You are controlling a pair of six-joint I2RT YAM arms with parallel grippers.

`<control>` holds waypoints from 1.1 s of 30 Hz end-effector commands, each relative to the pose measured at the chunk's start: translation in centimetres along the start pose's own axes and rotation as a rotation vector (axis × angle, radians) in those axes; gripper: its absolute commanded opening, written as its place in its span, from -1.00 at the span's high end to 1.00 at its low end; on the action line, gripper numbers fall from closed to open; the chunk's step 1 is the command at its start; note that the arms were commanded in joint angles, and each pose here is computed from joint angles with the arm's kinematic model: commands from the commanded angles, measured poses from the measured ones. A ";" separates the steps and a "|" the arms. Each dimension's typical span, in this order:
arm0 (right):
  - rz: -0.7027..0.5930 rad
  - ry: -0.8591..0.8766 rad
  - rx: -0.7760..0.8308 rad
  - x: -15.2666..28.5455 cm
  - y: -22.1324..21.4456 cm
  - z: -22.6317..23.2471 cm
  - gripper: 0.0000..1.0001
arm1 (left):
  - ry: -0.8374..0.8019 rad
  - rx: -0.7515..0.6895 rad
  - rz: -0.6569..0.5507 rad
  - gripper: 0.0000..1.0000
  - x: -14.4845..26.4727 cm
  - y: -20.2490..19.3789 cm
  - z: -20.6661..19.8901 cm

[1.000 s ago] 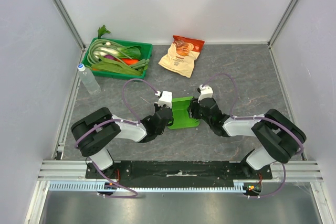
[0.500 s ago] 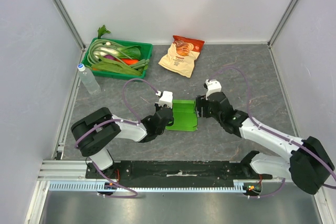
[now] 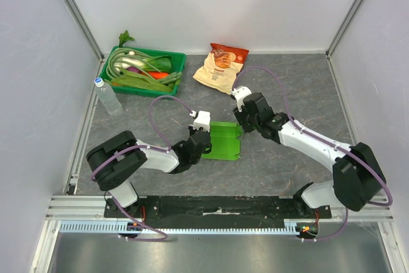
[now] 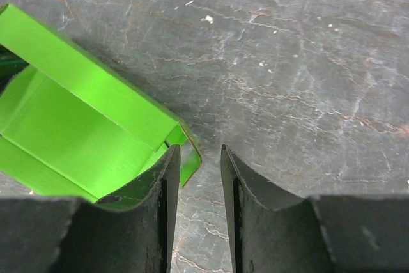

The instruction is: Fold the paper box

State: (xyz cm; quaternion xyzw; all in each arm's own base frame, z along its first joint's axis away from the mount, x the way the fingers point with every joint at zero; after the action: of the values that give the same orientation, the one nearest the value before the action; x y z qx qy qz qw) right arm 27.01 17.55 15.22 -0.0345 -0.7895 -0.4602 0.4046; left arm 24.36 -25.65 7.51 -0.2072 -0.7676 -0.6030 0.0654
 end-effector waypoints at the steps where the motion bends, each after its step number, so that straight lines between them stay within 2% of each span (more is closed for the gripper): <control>1: 0.003 0.074 0.084 -0.3 0.7 0.4 0.26 | -0.014 0.032 0.004 0.96 0.2 0.2 -0.8; 12: 0.032 0.120 0.085 -2.1 0.2 1.2 0.47 | -0.017 0.025 -0.001 0.96 0.3 0.2 -1.0; 15: 0.032 0.129 0.045 -2.3 0.4 1.4 0.74 | -0.019 0.022 -0.002 0.96 0.3 0.2 -1.1; 16: 0.030 0.133 -0.004 -2.2 0.7 1.6 1.00 | -0.020 0.021 -0.004 0.96 0.3 0.2 -1.2; 19: 0.030 0.159 -0.119 -1.6 1.6 2.2 1.00 | -0.019 0.020 -0.006 0.96 0.4 0.2 -1.2; 20: 0.057 0.145 -0.234 -1.4 1.7 2.5 1.00 | -0.016 0.018 -0.007 0.96 0.4 0.2 -1.2; 25: 0.129 0.155 -0.483 -1.8 1.4 3.8 0.99 | -0.017 0.018 -0.009 0.96 0.5 0.2 -1.3; 27: 0.130 0.139 -0.540 -1.8 0.9 4.0 0.84 | -0.019 0.020 -0.011 0.96 0.6 0.2 -1.4; 32: 0.098 0.140 -0.475 -1.4 0.2 3.9 0.60 | -0.018 0.020 -0.012 0.96 0.7 0.2 -1.2; 33: 0.093 0.140 -0.443 -1.2 0.1 3.7 0.50 | -0.018 0.019 -0.012 0.96 0.8 0.2 -1.2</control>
State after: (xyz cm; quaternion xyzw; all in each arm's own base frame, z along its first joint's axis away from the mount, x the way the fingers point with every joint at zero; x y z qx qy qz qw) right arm 25.64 20.04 12.15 -0.1675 -0.6453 -0.5807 0.4673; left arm 24.01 -25.62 7.46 -0.1986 -0.7631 -0.6111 0.0692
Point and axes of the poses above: each gripper's point midway between its finger pads, its own x axis back along the fingers, its own z axis along the line the jaws close on, y = z × x, the point moved 6 cm from there along x, back along the fingers, and after that the axes turned 14 degrees about x, right-handed, at the moved point
